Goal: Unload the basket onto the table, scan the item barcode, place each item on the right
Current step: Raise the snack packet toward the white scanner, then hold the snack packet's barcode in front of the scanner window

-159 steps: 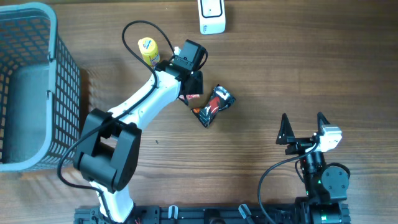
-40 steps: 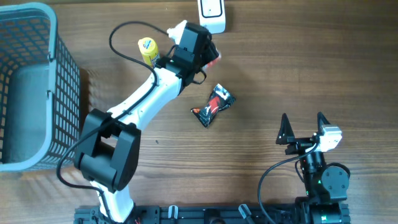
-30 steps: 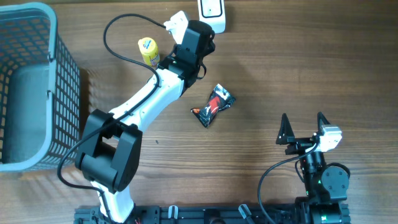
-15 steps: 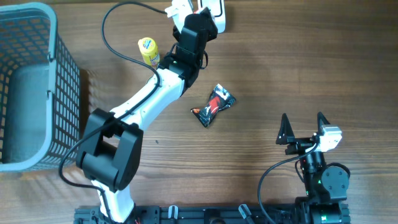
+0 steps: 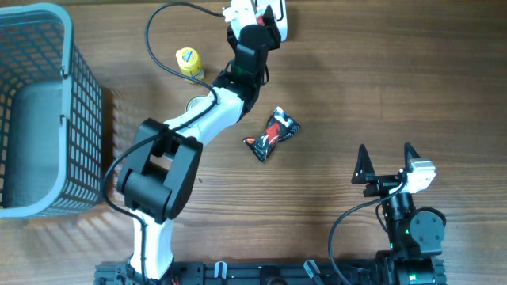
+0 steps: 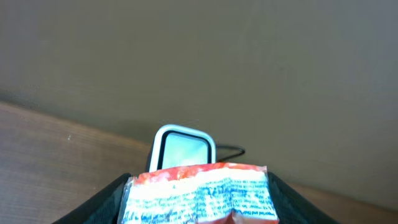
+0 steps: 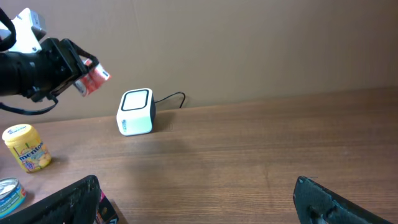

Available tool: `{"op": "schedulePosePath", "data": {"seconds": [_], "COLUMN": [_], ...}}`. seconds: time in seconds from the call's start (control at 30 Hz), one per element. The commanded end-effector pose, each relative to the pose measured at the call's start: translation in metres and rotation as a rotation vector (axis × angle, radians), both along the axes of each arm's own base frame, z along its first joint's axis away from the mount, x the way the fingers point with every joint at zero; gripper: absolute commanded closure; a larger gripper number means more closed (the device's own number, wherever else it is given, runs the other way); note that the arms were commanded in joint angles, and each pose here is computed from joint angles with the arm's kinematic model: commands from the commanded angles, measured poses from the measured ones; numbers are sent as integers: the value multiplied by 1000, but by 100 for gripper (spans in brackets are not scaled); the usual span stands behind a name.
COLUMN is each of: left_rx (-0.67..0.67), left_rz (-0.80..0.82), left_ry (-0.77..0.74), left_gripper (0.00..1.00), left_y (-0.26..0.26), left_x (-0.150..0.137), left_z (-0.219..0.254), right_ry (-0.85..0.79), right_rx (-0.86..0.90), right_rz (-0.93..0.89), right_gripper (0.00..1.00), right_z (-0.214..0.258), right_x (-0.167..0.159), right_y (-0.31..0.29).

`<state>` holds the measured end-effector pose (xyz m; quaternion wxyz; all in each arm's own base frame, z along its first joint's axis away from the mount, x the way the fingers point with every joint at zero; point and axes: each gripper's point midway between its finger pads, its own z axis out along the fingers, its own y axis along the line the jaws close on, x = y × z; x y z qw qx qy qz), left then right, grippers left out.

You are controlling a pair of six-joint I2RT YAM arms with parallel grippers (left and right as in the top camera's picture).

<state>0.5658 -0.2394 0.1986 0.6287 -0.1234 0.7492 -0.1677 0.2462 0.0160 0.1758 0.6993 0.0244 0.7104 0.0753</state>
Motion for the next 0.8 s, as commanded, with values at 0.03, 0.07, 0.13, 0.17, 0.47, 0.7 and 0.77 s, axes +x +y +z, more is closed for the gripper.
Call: {"op": "schedulePosePath", "data": {"seconds": [0.03, 0.07, 0.13, 0.17, 0.47, 0.7, 0.77], "left_rx": [40, 36, 53, 60, 96, 95, 97], "left_rz": [11, 11, 5, 4, 2, 27, 35], "left_ry": [-36, -43, -49, -49, -108, -137, -135], "left_gripper": [38, 38, 38, 39, 40, 41, 40], "left_y": [-2, -3, -5, -7, -22, -20, -16], "left_x": [6, 8, 11, 13, 42, 61, 65], "left_z": [-6, -8, -11, -13, -1, 1, -3], "right_ry": [0, 0, 0, 0, 0, 0, 0], "right_rx": [-4, -4, -4, -4, -4, -4, -4], "right_rz": [15, 15, 15, 15, 15, 15, 15], "right_gripper": [0, 0, 0, 0, 0, 0, 0], "right_z": [-2, -2, -2, -2, -2, -2, -2], "right_x": [0, 0, 0, 0, 0, 0, 0], "right_y": [3, 3, 3, 3, 3, 3, 3]}}
